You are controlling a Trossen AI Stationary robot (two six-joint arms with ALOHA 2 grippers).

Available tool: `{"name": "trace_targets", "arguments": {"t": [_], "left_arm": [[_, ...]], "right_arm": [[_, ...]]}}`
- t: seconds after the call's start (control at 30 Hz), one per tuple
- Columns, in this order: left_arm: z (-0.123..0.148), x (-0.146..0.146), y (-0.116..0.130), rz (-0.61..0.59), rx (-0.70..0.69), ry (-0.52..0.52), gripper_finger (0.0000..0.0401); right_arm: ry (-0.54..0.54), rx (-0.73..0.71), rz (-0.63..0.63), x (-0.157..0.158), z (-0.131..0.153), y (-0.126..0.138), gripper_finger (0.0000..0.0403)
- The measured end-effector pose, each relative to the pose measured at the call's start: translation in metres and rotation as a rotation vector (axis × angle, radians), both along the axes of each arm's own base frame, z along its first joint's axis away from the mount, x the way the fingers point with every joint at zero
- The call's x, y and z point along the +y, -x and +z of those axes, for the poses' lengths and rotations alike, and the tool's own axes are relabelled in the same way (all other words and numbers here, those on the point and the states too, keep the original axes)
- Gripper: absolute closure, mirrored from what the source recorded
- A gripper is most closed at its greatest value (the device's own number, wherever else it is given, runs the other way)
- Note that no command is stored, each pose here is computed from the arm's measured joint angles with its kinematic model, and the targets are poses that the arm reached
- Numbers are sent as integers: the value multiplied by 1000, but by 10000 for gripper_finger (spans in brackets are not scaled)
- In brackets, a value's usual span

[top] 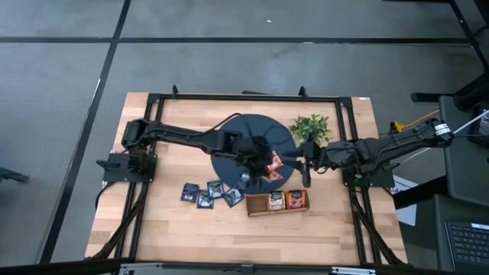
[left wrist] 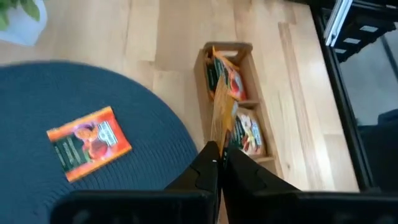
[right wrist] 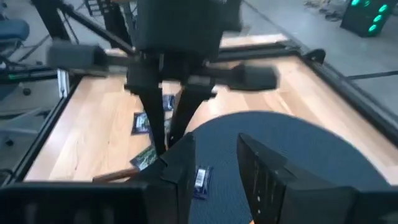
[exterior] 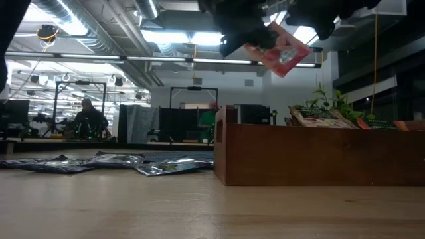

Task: Pick & Place Tea
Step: Put the orange tea bag into the right section of the wooden organizer

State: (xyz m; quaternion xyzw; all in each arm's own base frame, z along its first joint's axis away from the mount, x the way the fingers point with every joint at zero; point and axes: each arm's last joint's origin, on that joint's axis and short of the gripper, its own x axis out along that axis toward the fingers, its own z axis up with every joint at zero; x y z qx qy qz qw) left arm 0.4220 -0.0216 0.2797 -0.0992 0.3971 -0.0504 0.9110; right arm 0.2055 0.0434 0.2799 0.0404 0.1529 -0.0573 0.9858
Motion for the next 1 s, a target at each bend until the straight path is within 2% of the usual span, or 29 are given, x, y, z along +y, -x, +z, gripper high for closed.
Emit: {"name": "trace_targets", "arguments": {"t": [0.33, 0.67, 1.0], "left_arm": [[20, 7, -16, 20, 38, -134, 398], [19, 11, -14, 39, 59, -150, 398], [22, 10, -17, 41, 22, -148, 397]], "right_arm": [[-12, 70, 48, 0, -14, -13, 283], [12, 38, 58, 2, -15, -21, 283], [-29, 35, 51, -4, -16, -25, 285]]}}
